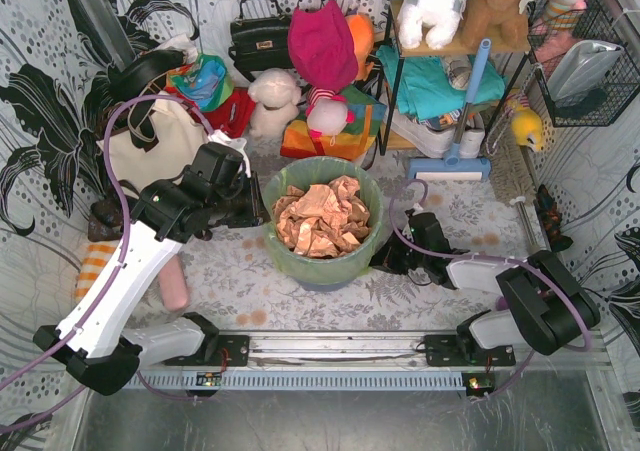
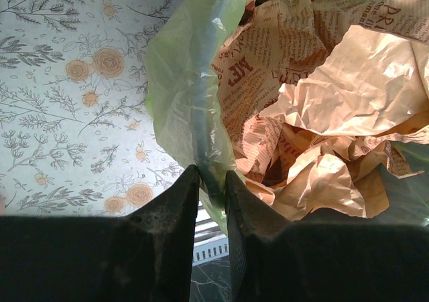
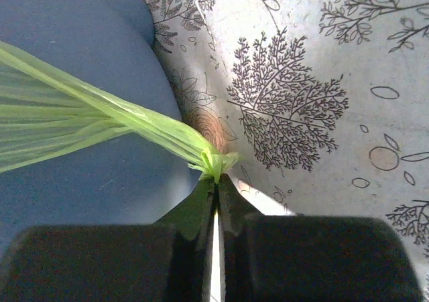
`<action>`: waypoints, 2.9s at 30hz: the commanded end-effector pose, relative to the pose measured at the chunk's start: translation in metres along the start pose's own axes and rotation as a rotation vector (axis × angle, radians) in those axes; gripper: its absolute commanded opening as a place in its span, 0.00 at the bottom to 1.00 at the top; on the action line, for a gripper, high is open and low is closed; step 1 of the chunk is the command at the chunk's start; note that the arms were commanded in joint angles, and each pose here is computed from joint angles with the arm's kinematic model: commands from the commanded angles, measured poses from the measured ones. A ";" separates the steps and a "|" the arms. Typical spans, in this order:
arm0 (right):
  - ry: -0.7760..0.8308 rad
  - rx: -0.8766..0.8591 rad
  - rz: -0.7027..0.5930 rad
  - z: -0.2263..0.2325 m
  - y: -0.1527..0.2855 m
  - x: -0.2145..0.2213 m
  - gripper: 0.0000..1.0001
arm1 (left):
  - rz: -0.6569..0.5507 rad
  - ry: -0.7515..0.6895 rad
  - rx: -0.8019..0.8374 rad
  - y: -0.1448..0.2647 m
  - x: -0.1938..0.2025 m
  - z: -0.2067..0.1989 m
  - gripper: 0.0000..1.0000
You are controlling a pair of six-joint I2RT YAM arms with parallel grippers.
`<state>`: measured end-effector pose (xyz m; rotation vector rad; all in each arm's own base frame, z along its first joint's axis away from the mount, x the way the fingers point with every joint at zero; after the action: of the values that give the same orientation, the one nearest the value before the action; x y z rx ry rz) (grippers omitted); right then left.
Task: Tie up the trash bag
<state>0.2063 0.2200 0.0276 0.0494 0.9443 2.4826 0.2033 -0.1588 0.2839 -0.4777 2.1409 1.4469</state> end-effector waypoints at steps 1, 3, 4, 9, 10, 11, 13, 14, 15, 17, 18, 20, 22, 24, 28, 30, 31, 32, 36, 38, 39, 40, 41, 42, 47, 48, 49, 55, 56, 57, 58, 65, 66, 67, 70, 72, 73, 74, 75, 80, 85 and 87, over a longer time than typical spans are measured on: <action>0.007 -0.030 -0.025 0.005 0.004 -0.004 0.00 | -0.052 0.019 0.017 0.005 -0.010 -0.004 0.32; 0.014 -0.026 -0.039 0.006 0.007 -0.006 0.00 | -0.086 0.038 -0.015 0.012 -0.014 0.001 0.43; 0.016 -0.023 -0.043 0.006 0.009 -0.006 0.00 | -0.115 0.053 -0.036 0.019 -0.018 0.005 0.47; 0.029 -0.014 -0.058 0.008 0.016 -0.009 0.00 | -0.305 0.176 -0.174 0.059 -0.036 0.032 0.54; 0.032 -0.011 -0.061 0.008 0.017 -0.010 0.00 | -0.337 0.209 -0.211 0.066 -0.037 0.040 0.54; 0.034 -0.009 -0.064 0.009 0.018 -0.011 0.00 | -0.362 0.245 -0.251 0.071 -0.035 0.049 0.54; 0.036 -0.005 -0.064 0.009 0.019 -0.011 0.00 | -0.398 0.320 -0.327 0.076 -0.028 0.066 0.55; 0.036 -0.002 -0.063 0.008 0.019 -0.011 0.00 | -0.402 0.352 -0.353 0.073 -0.022 0.073 0.56; 0.040 -0.001 -0.061 0.008 0.019 -0.011 0.00 | -0.400 0.378 -0.368 0.069 -0.015 0.077 0.57; 0.045 -0.002 -0.057 0.010 0.020 -0.011 0.00 | -0.370 0.429 -0.388 0.055 0.001 0.084 0.56; 0.049 -0.002 -0.055 0.010 0.020 -0.011 0.00 | -0.353 0.451 -0.385 0.046 0.010 0.086 0.56; 0.054 -0.003 -0.053 0.012 0.020 -0.012 0.00 | -0.312 0.479 -0.366 0.024 0.029 0.087 0.56; 0.062 -0.010 -0.053 0.014 0.021 -0.013 0.00 | -0.262 0.487 -0.337 -0.004 0.051 0.089 0.58; 0.070 -0.011 -0.043 0.016 0.021 -0.012 0.00 | -0.233 0.473 -0.285 -0.028 0.066 0.086 0.58; 0.086 -0.010 -0.023 0.020 0.021 -0.012 0.00 | -0.198 0.467 -0.221 -0.066 0.090 0.086 0.58; 0.088 -0.008 -0.023 0.020 0.022 -0.012 0.00 | -0.206 0.424 -0.102 -0.082 0.093 0.072 0.60; 0.087 -0.008 -0.023 0.021 0.022 -0.013 0.00 | -0.218 0.402 -0.044 -0.087 0.093 0.065 0.61; 0.088 -0.010 -0.022 0.021 0.021 -0.012 0.00 | -0.231 0.395 0.000 -0.092 0.094 0.061 0.63; 0.085 -0.005 -0.016 0.020 0.022 -0.011 0.00 | -0.245 0.385 0.001 -0.107 0.101 0.066 0.64; 0.083 -0.005 -0.020 0.020 0.023 -0.012 0.00 | -0.233 0.374 -0.021 -0.118 0.108 0.072 0.62; 0.082 -0.002 -0.020 0.019 0.023 -0.011 0.00 | -0.228 0.369 -0.023 -0.123 0.110 0.073 0.61; 0.081 0.002 -0.019 0.019 0.023 -0.011 0.00 | -0.218 0.361 -0.021 -0.130 0.115 0.074 0.61; 0.081 0.006 -0.017 0.018 0.023 -0.011 0.00 | -0.212 0.351 -0.006 -0.135 0.118 0.073 0.60; 0.080 0.006 -0.014 0.019 0.023 -0.011 0.00 | -0.209 0.344 0.008 -0.140 0.120 0.072 0.59; 0.085 0.007 -0.013 0.020 0.025 -0.011 0.00 | -0.204 0.322 0.030 -0.157 0.127 0.072 0.55; 0.085 0.009 -0.014 0.020 0.025 -0.011 0.00 | -0.211 0.317 0.039 -0.158 0.125 0.071 0.54; 0.084 0.009 -0.015 0.020 0.026 -0.011 0.00 | -0.213 0.309 0.047 -0.160 0.124 0.069 0.54; 0.084 0.008 -0.010 0.020 0.026 -0.010 0.00 | -0.230 0.256 0.076 -0.167 0.121 0.066 0.52; 0.084 0.009 -0.009 0.020 0.026 -0.010 0.00 | -0.233 0.251 0.077 -0.167 0.120 0.066 0.52; 0.082 0.010 -0.009 0.020 0.026 -0.010 0.00 | -0.237 0.248 0.075 -0.168 0.120 0.066 0.51; 0.084 0.008 -0.010 0.021 0.026 -0.010 0.00 | -0.239 0.249 0.065 -0.169 0.120 0.068 0.50; 0.083 0.015 -0.011 0.019 0.027 -0.010 0.00 | -0.236 0.260 0.029 -0.179 0.123 0.075 0.45; 0.083 0.013 -0.012 0.020 0.027 -0.010 0.00 | -0.234 0.260 0.024 -0.180 0.124 0.076 0.45; 0.084 0.013 -0.012 0.020 0.027 -0.010 0.00 | -0.230 0.261 0.024 -0.182 0.125 0.076 0.44; 0.084 0.013 -0.010 0.020 0.026 -0.010 0.00 | -0.221 0.264 0.032 -0.187 0.128 0.075 0.42; 0.084 0.014 -0.009 0.020 0.026 -0.010 0.00 | -0.215 0.266 0.034 -0.189 0.130 0.076 0.40; 0.083 0.014 -0.009 0.020 0.025 -0.011 0.00 | -0.213 0.267 0.031 -0.191 0.131 0.076 0.40; 0.084 0.014 -0.006 0.019 0.025 -0.010 0.00 | -0.212 0.269 0.030 -0.192 0.132 0.077 0.39; 0.083 0.016 -0.005 0.019 0.025 -0.010 0.00 | -0.211 0.272 0.028 -0.192 0.132 0.077 0.39; 0.080 0.013 -0.006 0.019 0.024 -0.010 0.00 | -0.214 0.286 0.007 -0.194 0.132 0.081 0.35; 0.079 0.012 -0.007 0.018 0.024 -0.009 0.00 | -0.198 0.297 -0.029 -0.197 0.134 0.085 0.28; 0.077 0.012 -0.010 0.018 0.025 -0.009 0.00 | -0.186 0.299 -0.041 -0.199 0.135 0.086 0.26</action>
<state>0.2009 0.2072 0.0482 -0.0068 1.0238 2.4755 0.2091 -0.1534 0.0235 -0.8776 2.2562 1.3914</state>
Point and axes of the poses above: each gripper's point midway between its finger pads, its own y axis back along the fingers, its own z axis along the line the jaws close on, x = y × z, the point moved 1 cm from there along y, back along the fingers, and after that the axes turned 7 degrees about -y, right-handed, at the moved point
